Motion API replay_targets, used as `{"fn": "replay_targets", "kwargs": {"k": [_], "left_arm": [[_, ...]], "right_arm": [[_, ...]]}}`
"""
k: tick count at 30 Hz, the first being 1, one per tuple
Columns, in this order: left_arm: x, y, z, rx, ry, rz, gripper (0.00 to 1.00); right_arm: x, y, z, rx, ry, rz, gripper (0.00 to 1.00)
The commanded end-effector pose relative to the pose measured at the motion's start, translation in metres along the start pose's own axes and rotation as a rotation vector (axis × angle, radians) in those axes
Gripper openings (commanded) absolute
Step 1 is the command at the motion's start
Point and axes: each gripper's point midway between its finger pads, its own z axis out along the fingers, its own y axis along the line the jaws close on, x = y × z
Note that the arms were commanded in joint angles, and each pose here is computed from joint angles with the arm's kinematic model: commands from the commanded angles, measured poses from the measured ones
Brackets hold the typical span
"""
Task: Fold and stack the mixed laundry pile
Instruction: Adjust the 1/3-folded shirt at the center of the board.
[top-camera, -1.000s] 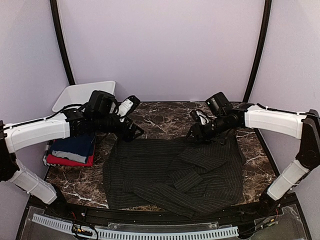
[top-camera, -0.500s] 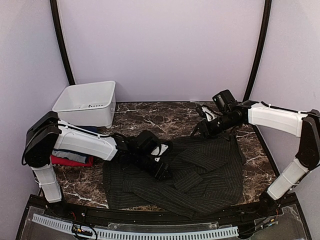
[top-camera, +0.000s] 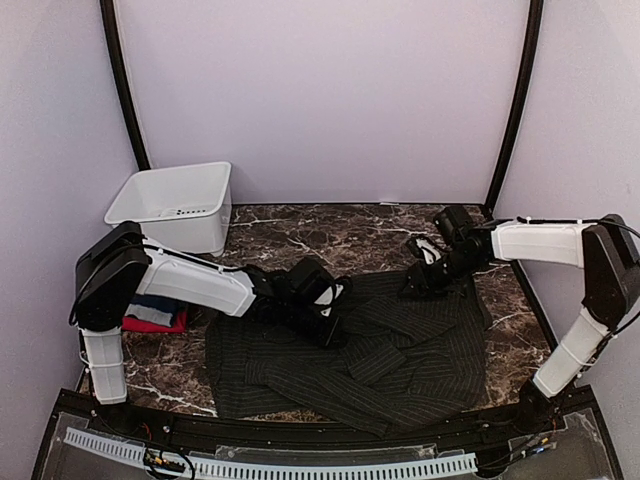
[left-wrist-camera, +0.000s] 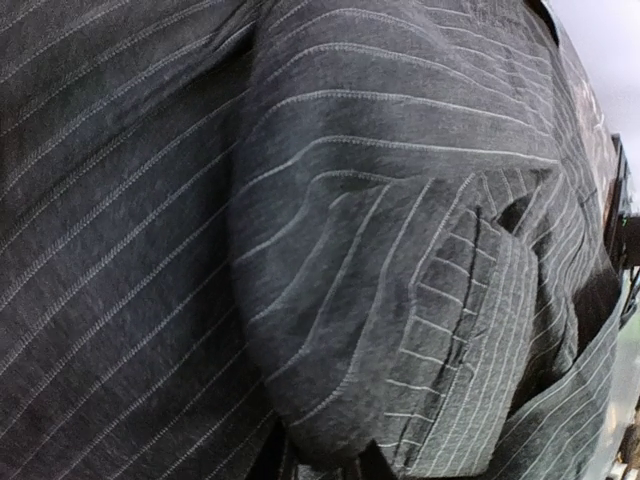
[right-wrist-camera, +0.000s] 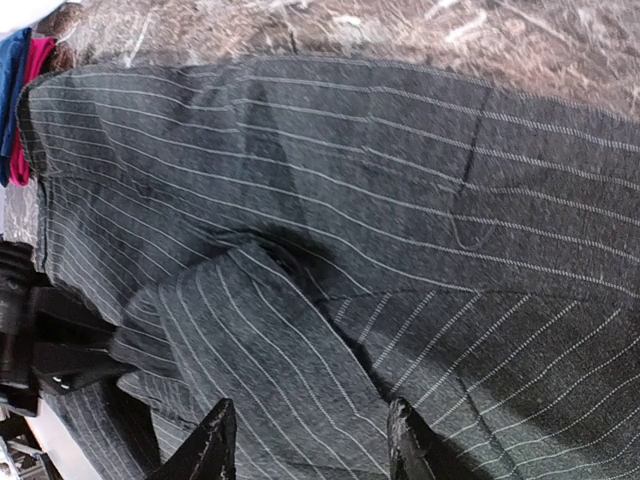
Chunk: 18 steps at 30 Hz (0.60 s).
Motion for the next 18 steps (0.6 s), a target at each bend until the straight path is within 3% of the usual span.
{"fn": "replay_targets", "kwargs": {"k": [1, 7, 14, 18], "left_arm": [[-0.028, -0.008, -0.021, -0.048, -0.055, 0.082, 0.01], [-0.059, -0.017, -0.052, -0.175, -0.104, 0.297, 0.0], [-0.097, -0.065, -0.076, -0.489, -0.202, 0.831, 0.0], [-0.075, -0.12, -0.065, -0.503, -0.242, 1.078, 0.0]], "right_arm": [[0.005, -0.015, 0.005, 0.001, -0.013, 0.04, 0.47], [0.001, -0.017, -0.025, -0.018, -0.093, 0.071, 0.46], [-0.017, -0.019, -0.083, -0.02, -0.222, 0.077, 0.46], [-0.024, -0.02, -0.111, -0.01, -0.281, 0.077, 0.46]]}}
